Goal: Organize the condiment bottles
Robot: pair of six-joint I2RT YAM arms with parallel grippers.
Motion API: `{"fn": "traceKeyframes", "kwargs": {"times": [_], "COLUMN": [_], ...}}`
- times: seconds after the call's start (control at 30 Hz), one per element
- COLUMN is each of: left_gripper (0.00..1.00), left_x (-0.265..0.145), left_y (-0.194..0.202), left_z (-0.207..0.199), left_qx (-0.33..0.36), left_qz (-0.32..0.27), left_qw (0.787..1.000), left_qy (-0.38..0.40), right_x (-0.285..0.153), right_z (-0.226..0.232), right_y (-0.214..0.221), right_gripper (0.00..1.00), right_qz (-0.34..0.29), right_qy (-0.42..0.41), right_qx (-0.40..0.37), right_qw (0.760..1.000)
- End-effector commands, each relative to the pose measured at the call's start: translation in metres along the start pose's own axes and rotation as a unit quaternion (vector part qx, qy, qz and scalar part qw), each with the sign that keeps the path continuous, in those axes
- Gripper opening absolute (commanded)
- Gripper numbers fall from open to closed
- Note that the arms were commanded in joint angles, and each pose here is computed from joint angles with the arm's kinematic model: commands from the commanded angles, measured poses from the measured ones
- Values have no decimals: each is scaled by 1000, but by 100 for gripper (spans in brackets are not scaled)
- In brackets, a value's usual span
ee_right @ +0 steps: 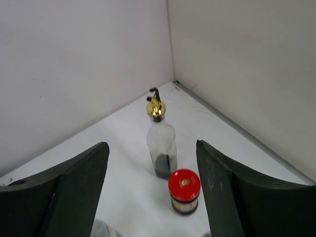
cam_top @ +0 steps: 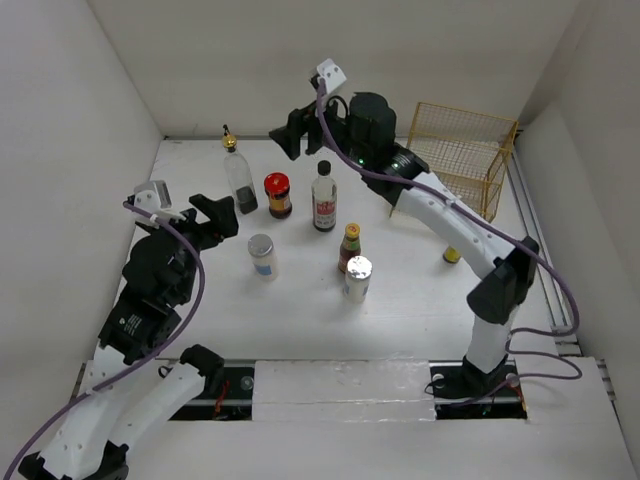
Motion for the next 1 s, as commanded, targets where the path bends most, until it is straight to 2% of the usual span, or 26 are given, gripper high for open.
{"fn": "traceKeyframes", "kwargs": {"times": [0.0,0.03,0.1,0.13,0.17,0.2,0.23,0.27,0.33,0.37,0.43,0.47,0.5,0.53,0.6,0.63,0.73,0.77,0.97], "left_gripper": [82,77,66,60,55,48,27,20,18,17,26,36,58,67,77,79,79,79,79], "left_x": [-8,-11,-14,-18,-20,-19,-19,-21,-21,-21,-21,-21,-21,-21,-22,-22,-22,-20,-20], "left_y": [-16,-16,-14,-19,-22,-19,-20,-23,-21,-22,-25,-25,-23,-22,-24,-24,-23,-20,-22], "left_z": [1,4,7,11,14,17,18,20,21,23,24,24,24,23,23,23,21,19,17], "left_qx": [-8,-16,-19,-26,-29,-27,-33,-35,-37,-38,-40,-40,-42,-42,-46,-46,-46,-45,-47], "left_qz": [-33,-40,-45,-60,-68,-66,-69,-75,-71,-73,-79,-79,-76,-74,-81,-81,-79,-76,-78], "left_qw": [999,999,999,998,997,997,997,996,997,996,996,996,996,996,995,995,996,996,996], "left_qy": [7,5,7,3,-3,-9,-15,-19,-20,-25,-28,-28,-30,-26,-21,-21,-16,-10,-2], "right_x": [24,36,47,52,60,62,64,63,72,71,77,78,81,87,93,99,109,116,143], "right_z": [13,19,27,32,30,30,34,33,34,38,42,41,41,39,43,42,39,38,32], "right_y": [-12,-16,-19,-21,-30,-30,-32,-36,-18,-14,5,10,14,23,31,37,52,67,84], "right_gripper": [77,65,51,40,17,12,8,3,3,5,19,29,49,56,65,71,76,76,79], "right_qz": [0,-4,-8,-10,-24,-20,-25,-30,-17,-13,0,5,6,11,18,21,26,34,3], "right_qy": [-23,-33,-41,-46,-42,-42,-42,-38,-31,-22,-22,-22,-22,-21,-21,-20,-20,-19,-17], "right_qx": [8,7,7,7,4,5,5,4,7,8,10,10,10,11,12,12,12,13,10], "right_qw": [1000,999,999,999,999,999,999,999,999,1000,1000,1000,1000,1000,1000,1000,999,999,1000]}}
Point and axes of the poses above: each gripper's point midway between its finger pads, its own x axis out along the fingers, its own z axis along the line the jaws close on, y = z × x, the point moved 1 cm from there along -x, back along the fingers, and after that the axes turned 1 degree about x, right-handed, at the moved point
